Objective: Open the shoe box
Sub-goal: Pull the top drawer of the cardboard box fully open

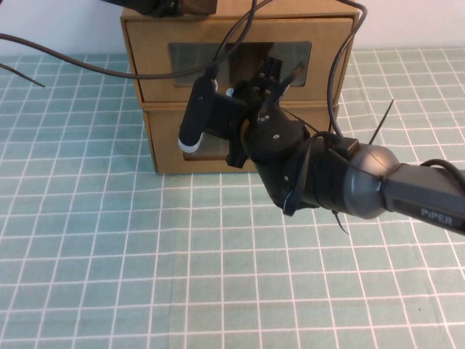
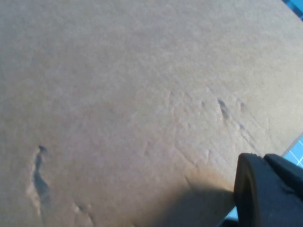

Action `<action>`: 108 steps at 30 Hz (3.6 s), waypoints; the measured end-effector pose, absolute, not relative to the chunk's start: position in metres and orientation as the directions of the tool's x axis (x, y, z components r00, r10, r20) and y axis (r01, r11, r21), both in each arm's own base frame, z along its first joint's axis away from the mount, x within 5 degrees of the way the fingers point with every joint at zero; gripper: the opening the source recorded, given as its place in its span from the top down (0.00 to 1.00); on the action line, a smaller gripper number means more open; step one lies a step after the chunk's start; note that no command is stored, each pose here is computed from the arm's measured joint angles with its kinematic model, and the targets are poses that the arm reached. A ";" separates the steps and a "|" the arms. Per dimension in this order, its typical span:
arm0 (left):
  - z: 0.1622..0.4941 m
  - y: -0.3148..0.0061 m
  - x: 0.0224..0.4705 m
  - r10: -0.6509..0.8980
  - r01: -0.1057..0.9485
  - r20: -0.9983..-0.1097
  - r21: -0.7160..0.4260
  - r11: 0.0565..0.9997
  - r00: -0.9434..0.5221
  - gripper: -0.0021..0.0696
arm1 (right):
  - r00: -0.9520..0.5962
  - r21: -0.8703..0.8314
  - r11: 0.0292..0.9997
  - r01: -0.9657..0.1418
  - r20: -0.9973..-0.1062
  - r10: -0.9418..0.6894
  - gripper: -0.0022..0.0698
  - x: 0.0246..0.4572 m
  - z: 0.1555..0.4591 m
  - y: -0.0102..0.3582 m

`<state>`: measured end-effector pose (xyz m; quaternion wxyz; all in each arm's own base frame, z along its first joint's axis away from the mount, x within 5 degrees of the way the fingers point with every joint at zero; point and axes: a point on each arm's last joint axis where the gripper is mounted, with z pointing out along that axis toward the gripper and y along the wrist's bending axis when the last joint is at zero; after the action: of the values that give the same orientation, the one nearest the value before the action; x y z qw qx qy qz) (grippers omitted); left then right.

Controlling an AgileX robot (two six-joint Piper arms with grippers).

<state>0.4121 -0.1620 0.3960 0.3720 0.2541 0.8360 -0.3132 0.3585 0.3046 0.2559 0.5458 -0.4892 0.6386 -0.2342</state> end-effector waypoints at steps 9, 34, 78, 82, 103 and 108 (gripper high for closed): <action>0.394 -0.163 0.415 0.191 0.657 -0.779 -0.339 0.673 -0.597 0.98 | 0.069 -0.835 0.405 -0.371 -0.460 -0.885 0.95 0.357 0.253 0.307; 0.390 -0.164 0.418 0.180 0.650 -0.778 -0.347 0.676 -0.602 0.98 | 0.005 -0.767 0.419 -0.485 -0.482 -0.876 0.95 0.249 0.270 0.301; 0.487 -0.139 0.354 0.252 0.676 -0.839 -0.175 0.715 -0.483 0.98 | -0.081 -0.351 0.669 -0.655 -0.848 -0.524 0.61 0.163 0.387 0.235; 0.515 -0.127 0.321 0.262 0.667 -0.860 -0.115 0.736 -0.437 0.98 | -0.109 -0.346 0.718 -0.604 -0.856 -0.505 0.79 0.155 0.404 0.208; 0.484 -0.057 0.131 0.241 0.514 -0.909 0.035 0.857 -0.340 0.98 | -0.309 -0.125 0.906 -0.405 -0.913 -0.265 0.99 0.088 0.366 0.047; 0.427 -0.042 0.085 0.172 0.466 -0.951 0.034 0.884 -0.258 0.98 | -0.276 -0.001 0.885 -0.465 -0.950 -0.145 0.99 0.073 0.332 0.034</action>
<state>0.0852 -0.0417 0.4268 0.5741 0.2040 0.7826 -0.1279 0.0732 0.0343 0.3319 0.5697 -0.1940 0.7862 0.1402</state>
